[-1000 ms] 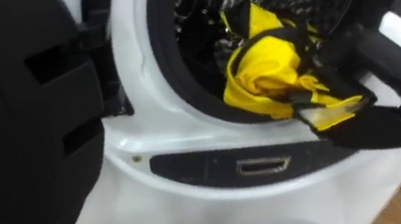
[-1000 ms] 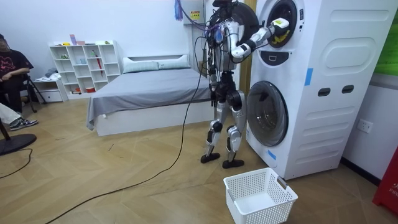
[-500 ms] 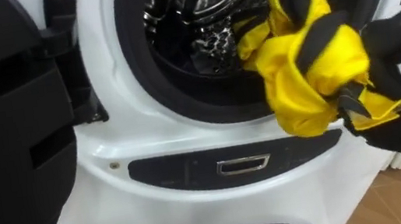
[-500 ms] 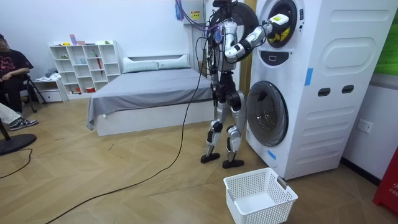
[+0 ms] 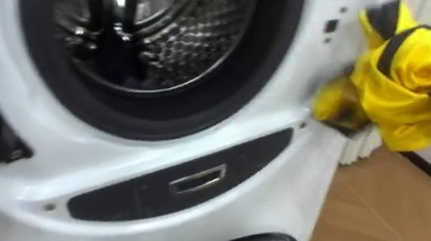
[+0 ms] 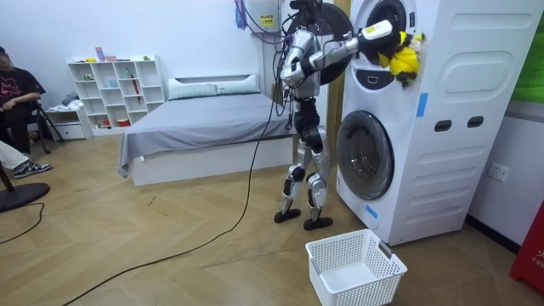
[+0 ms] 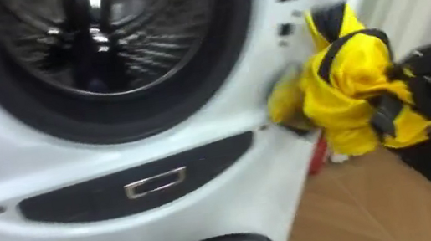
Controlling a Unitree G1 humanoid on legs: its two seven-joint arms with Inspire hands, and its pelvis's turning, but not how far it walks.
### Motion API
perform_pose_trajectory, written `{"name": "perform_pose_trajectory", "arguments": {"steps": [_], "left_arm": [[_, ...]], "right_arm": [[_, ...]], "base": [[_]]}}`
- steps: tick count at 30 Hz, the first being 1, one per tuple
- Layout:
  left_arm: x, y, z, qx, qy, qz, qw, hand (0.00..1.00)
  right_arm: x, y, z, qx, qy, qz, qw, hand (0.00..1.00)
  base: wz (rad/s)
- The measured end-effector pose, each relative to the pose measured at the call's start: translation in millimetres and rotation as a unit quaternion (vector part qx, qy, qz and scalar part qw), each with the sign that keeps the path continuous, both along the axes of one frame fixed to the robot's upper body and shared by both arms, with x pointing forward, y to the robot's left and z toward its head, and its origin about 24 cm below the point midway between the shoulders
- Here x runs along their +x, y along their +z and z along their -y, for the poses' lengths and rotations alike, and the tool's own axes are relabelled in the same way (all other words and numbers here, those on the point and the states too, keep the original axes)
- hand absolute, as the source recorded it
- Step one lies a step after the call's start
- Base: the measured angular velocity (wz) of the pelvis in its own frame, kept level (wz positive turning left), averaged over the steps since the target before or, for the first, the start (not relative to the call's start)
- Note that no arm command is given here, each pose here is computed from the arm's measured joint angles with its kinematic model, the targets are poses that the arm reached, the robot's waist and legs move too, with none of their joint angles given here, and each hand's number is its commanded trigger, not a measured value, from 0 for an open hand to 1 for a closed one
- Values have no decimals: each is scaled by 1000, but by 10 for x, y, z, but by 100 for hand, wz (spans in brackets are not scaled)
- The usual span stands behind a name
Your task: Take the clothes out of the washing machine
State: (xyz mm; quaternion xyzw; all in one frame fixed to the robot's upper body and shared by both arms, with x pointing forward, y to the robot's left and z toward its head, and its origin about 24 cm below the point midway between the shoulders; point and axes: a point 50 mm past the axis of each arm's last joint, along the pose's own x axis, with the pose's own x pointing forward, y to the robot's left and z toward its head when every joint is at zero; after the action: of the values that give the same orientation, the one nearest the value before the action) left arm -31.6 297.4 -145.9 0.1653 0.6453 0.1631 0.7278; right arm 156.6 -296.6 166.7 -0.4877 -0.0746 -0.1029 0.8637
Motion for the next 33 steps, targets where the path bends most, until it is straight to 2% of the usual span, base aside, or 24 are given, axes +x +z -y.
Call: {"name": "perform_pose_trajectory", "arguments": {"steps": [5, 11, 21, 26, 31, 33], "left_arm": [[-29, -3, -1, 6, -12, -20, 1000, 0], [-25, -15, 6, 1, -9, -28, 1000, 0], [60, 26, -106, 17, -37, -35, 999, 0], [183, 16, -113, 13, -60, -45, 997, 0], [372, -21, -32, 1, -102, -37, 994, 0], [392, -34, -1, -3, -107, -37, 994, 0]], "right_arm": [[-79, -39, 201, -30, -84, -2, 996, 100], [-119, -140, 269, -38, -102, -32, 994, 100], [-137, -206, 299, -16, -108, -65, 992, 100], [86, -225, 163, 25, -68, -61, 996, 100], [365, -413, -108, 54, 10, -106, 993, 100], [456, -515, -114, 60, 13, -127, 990, 100]], "base": [[-29], [-62], [-22], [-2], [-1], [2]]}}
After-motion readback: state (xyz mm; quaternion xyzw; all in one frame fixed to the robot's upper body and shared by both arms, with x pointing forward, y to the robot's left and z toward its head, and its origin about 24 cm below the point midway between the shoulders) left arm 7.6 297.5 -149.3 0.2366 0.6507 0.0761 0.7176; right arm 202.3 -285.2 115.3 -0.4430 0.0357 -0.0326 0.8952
